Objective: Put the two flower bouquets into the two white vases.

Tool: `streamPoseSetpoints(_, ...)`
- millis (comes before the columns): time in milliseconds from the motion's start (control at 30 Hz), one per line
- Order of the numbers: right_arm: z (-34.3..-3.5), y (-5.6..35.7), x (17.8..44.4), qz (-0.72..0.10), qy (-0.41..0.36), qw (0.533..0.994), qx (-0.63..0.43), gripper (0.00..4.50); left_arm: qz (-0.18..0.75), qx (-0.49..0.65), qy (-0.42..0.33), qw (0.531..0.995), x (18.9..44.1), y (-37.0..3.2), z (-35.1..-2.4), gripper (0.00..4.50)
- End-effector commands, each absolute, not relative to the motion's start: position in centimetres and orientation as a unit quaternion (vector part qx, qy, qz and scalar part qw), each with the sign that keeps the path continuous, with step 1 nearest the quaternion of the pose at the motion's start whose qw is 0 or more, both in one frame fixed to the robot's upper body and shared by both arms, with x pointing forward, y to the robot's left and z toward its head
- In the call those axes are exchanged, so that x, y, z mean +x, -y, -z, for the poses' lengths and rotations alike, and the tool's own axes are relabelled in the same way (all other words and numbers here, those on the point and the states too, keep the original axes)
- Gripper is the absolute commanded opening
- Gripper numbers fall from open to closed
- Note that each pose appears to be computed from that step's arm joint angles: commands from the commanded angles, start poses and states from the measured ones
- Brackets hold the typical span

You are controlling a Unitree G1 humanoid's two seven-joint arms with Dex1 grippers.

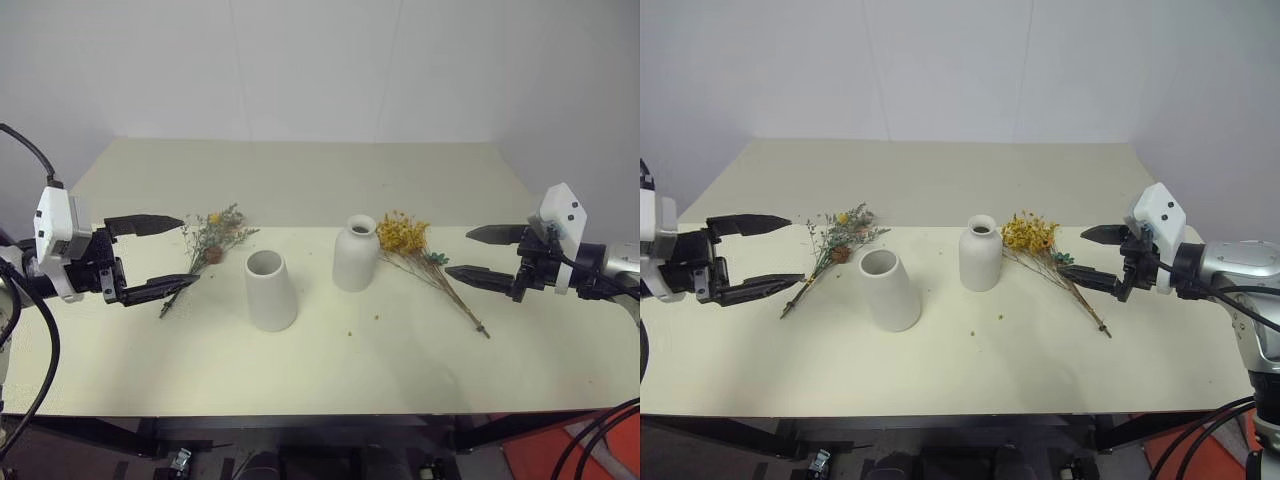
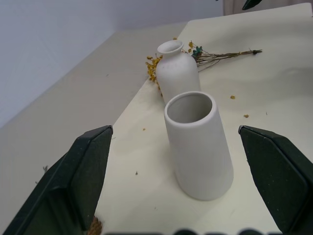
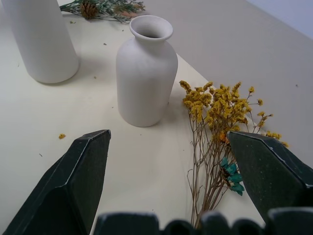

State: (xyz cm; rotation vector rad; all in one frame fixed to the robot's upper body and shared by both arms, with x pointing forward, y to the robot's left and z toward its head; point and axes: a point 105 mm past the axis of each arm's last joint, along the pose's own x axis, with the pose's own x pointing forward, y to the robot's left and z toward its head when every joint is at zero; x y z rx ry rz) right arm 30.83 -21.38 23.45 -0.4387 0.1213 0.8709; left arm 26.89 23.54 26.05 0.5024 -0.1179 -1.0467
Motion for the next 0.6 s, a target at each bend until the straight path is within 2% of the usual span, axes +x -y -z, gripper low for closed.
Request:
streamPoseSetpoints(33,-24.1,21.4,30.5,-0.411,-0.052,0.881,-0.227,4.46,0.507,0.248,0.072,0.822,26.9,-23.0,-26.8,4.5)
streamPoseSetpoints(300,-23.7,22.2,30.8,-0.391,-0.068,0.892,-0.217,4.46,0.536,0.247,0.096,0.802,28.6,-21.1,-27.4,4.5)
streamPoseSetpoints(433,-23.2,23.0,31.9,-0.364,-0.1,0.905,-0.196,4.46,0.553,0.241,0.113,0.79,30.4,-18.3,-27.5,4.5)
streamPoseSetpoints(600,-22.6,23.3,33.2,-0.329,-0.152,0.91,-0.199,4.46,0.578,0.214,0.092,0.782,32.0,-15.1,-27.6,4.5)
